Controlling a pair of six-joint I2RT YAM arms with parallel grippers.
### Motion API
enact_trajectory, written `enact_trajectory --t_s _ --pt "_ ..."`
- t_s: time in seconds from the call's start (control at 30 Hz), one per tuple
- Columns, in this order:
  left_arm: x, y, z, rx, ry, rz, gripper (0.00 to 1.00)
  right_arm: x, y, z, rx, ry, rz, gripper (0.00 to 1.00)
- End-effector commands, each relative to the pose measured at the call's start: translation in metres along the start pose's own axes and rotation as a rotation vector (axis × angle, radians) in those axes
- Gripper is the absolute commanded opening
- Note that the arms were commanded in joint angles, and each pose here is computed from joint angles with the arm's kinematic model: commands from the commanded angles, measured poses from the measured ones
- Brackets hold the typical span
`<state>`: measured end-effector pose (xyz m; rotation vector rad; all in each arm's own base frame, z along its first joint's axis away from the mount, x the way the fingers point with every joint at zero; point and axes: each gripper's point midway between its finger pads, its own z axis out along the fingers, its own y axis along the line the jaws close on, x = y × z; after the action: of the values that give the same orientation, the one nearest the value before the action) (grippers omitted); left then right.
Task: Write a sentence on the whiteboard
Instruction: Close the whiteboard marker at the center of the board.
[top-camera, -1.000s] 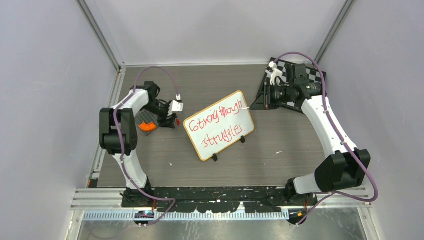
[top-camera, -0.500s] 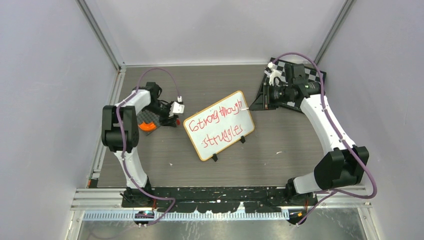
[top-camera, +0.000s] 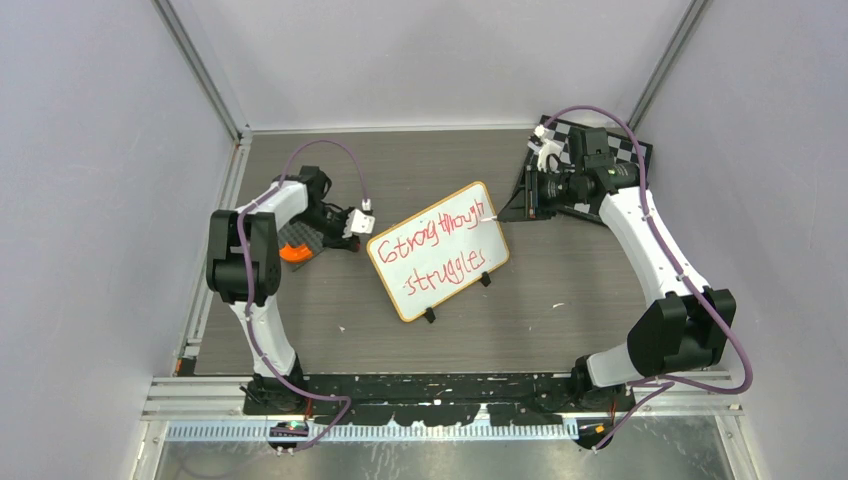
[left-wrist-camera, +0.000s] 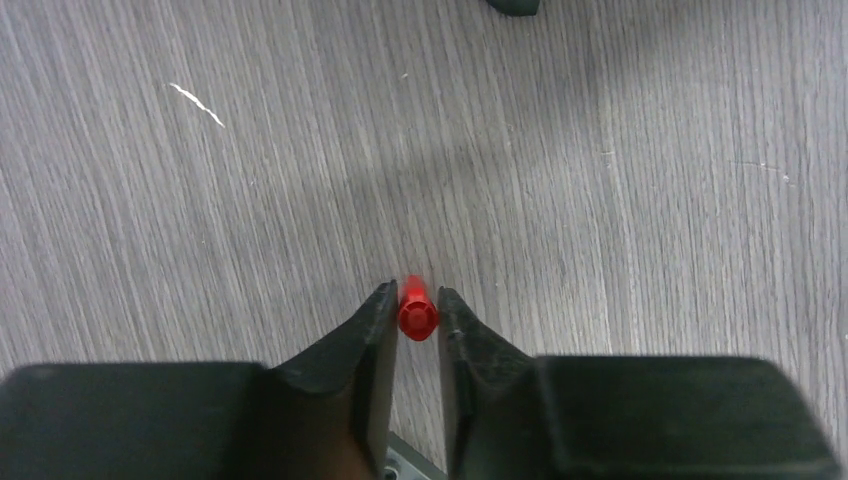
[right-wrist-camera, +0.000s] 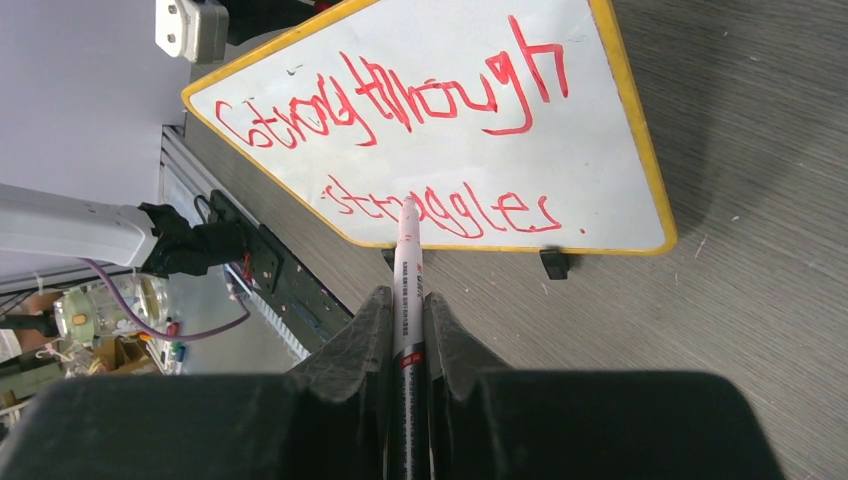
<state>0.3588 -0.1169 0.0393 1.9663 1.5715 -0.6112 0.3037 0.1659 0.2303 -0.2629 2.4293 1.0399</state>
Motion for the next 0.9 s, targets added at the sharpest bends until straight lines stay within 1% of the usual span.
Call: enact_trajectory --t_s 0.0,0.1,0.13,0.2,0.27,0.33,0.37,0.47,0.57,0.63,0.7,0.77,0.87 --pt "-0.004 -0.004 0.002 0.010 -0.015 0.032 0.18 -0.011 0.008 -0.005 -0.021 -0.027 -0.025 0.00" --pt "-0.009 -0.007 -0.007 -0.006 -0.023 0.004 0.11 -0.013 0.009 -0.006 -0.022 -0.027 -0.030 0.00" --pt "-0.011 -0.004 -0.015 -0.034 -0.030 -0.021 0.08 -0.013 0.010 -0.006 -0.026 -0.027 -0.031 0.00" --pt "-0.019 0.009 -0.039 -0.127 -0.084 -0.116 0.00 -0.017 0.013 -0.007 -0.031 -0.034 -0.033 0.00" --pt "-0.029 0.026 -0.075 -0.228 -0.175 -0.265 0.00 -0.022 0.017 -0.009 -0.043 -0.036 -0.038 0.00" --pt "-0.049 0.042 -0.116 -0.307 -0.262 -0.404 0.00 -0.032 0.024 -0.012 -0.058 -0.050 -0.046 0.00" --pt "-0.056 0.044 -0.131 -0.330 -0.296 -0.494 0.00 -0.036 0.027 -0.013 -0.067 -0.056 -0.050 0.00" --pt "-0.084 0.056 -0.173 -0.429 -0.351 -0.714 0.00 -0.050 0.039 -0.017 -0.104 -0.091 -0.058 0.00" --pt "-0.116 0.067 -0.209 -0.543 -0.437 -0.828 0.00 -0.069 0.055 -0.023 -0.148 -0.152 -0.050 0.00" --pt "-0.142 0.072 -0.230 -0.588 -0.543 -0.900 0.00 -0.083 0.068 -0.029 -0.187 -0.204 -0.057 0.00" --pt "-0.172 0.073 -0.250 -0.598 -0.692 -0.974 0.00 -0.093 0.082 -0.035 -0.240 -0.225 -0.050 0.00" --pt "-0.199 0.074 -0.265 -0.560 -0.848 -1.058 0.00 -0.105 0.097 -0.040 -0.300 -0.247 -0.019 0.00" --pt "-0.233 0.073 -0.284 -0.479 -1.061 -1.138 0.00 -0.122 0.122 -0.047 -0.403 -0.285 0.025 0.00"
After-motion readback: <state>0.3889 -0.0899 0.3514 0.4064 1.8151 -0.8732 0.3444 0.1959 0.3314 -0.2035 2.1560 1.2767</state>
